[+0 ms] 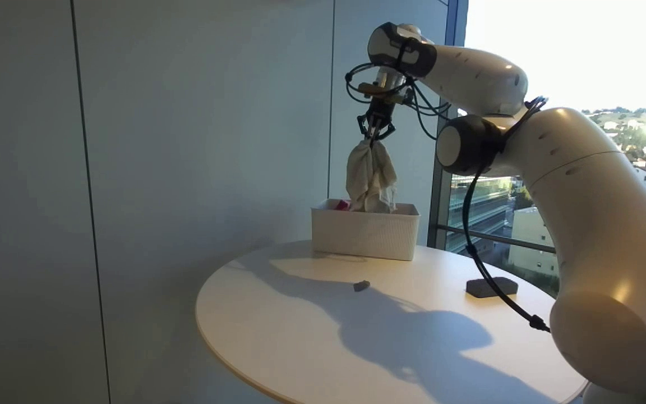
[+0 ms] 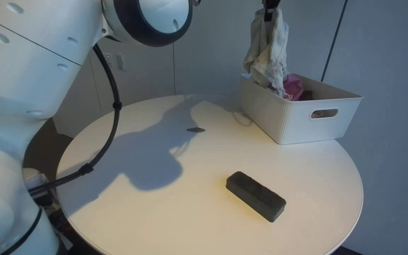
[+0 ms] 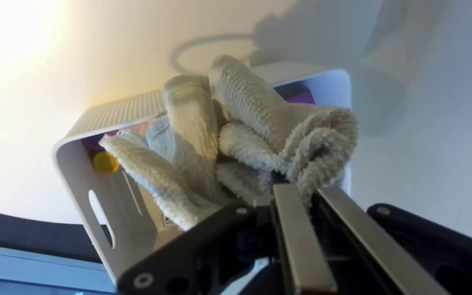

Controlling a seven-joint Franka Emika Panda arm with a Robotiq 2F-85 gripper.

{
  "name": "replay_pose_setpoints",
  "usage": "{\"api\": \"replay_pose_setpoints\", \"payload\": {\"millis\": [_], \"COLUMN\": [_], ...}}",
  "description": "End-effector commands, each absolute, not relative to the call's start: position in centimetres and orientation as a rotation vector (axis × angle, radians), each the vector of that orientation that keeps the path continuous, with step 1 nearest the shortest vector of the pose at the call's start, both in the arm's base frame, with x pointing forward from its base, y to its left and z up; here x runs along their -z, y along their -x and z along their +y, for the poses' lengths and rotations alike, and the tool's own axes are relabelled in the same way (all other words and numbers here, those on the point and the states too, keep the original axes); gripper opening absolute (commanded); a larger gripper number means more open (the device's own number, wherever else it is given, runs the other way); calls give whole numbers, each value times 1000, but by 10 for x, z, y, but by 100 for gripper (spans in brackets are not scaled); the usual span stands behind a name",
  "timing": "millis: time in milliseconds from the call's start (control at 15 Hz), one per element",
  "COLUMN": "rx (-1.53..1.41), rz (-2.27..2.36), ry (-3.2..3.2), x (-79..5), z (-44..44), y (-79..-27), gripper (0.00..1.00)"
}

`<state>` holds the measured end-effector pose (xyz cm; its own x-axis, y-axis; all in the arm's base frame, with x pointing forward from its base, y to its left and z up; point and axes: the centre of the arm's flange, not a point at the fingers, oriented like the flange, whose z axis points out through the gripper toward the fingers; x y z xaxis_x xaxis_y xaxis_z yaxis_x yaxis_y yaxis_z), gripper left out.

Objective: Pick up the white cloth out of the basket and wipe the table with it

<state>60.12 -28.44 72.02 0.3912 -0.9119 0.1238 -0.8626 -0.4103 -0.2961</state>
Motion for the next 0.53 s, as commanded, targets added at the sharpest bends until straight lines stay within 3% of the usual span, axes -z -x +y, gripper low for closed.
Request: {"api": "replay_pose_setpoints", "payload": {"millis": [0, 333, 467], "rx": [322, 56, -102], "rz": [1332, 1042, 957], "ry": [2583, 2727, 2746], "x": [-743, -753, -726], "z": [-256, -242, -238], "y": [-516, -443, -442], "gripper": [8, 8, 8]}}
